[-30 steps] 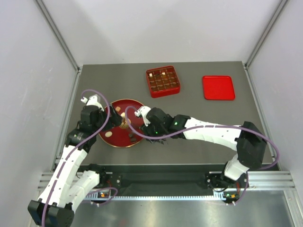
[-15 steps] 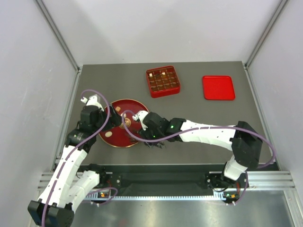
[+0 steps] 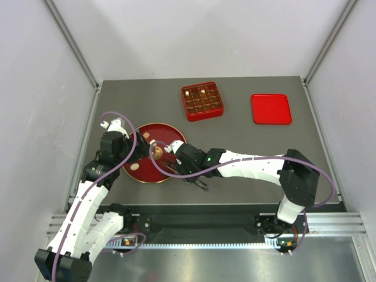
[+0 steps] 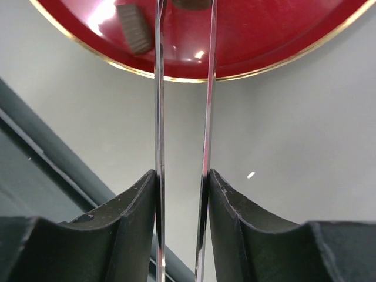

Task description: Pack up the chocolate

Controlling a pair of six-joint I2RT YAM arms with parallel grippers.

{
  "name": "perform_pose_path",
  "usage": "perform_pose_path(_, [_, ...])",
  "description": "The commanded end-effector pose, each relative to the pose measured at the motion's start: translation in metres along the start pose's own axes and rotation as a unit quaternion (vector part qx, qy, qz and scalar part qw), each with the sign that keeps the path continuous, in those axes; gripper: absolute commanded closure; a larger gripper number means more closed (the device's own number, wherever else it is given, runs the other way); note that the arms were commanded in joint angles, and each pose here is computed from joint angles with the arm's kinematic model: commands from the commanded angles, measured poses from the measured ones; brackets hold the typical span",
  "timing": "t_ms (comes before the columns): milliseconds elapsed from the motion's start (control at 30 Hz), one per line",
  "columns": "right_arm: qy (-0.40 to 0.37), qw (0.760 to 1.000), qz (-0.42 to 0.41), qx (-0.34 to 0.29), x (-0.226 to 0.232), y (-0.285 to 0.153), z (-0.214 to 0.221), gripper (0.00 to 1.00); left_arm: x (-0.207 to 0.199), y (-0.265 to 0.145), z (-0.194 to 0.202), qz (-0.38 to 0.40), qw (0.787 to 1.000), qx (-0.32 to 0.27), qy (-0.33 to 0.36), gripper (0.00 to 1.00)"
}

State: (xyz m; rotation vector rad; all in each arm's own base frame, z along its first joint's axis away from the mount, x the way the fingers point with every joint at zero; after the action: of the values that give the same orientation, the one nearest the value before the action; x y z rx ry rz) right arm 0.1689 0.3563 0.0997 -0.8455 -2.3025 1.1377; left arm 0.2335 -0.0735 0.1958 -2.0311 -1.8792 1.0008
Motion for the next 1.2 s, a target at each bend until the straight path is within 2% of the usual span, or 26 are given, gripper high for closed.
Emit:
perform_pose_path(0, [0.024,0.999,0.016,-0.04,-0.01,-0.013,-0.029,0.63,-0.004,-0.001,-0.005,0.011,1.0,-0.016,0.002,0.09])
perform_pose_path(300, [0.039,0.997,0.04,-0.045,-0.041,-0.003,-0.045,0.64,-0.003,-0.001,-0.006,0.01,1.0,-0.017,0.002,0.09])
perform_pose_path(467, [0.042,0.997,0.035,-0.048,-0.044,-0.007,-0.048,0.56,-0.003,-0.001,-0.005,0.009,1.0,-0.016,0.002,0.09])
perform_pose_path(767, [0.046,0.998,0.032,-0.037,-0.046,-0.015,-0.031,0.53,-0.003,-0.001,-0.005,0.01,1.0,-0.016,0.001,0.09])
perform_pose_path(1033, [0.054,0.998,0.03,-0.031,-0.046,-0.014,-0.026,0.57,-0.003,-0.001,-0.005,0.01,1.0,-0.016,0.002,0.09])
perform_pose_path(1167, [0.054,0.997,0.029,-0.036,-0.045,-0.017,-0.03,0.62,-0.003,-0.001,-0.005,0.009,1.0,-0.017,0.001,0.09])
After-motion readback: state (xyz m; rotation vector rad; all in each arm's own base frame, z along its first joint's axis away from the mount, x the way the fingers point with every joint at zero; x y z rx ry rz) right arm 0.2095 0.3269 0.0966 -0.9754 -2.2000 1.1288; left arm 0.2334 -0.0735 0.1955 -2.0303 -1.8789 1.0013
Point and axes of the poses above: each gripper's point midway between its finger pads, its own y axis out along the fingers, its own x axis along the line the jaws close on, z = x × y, the point moved 2 cm from there along -y, back along the fingers, and after that the axes turned 5 degrees about y, right-handed, at the moved point
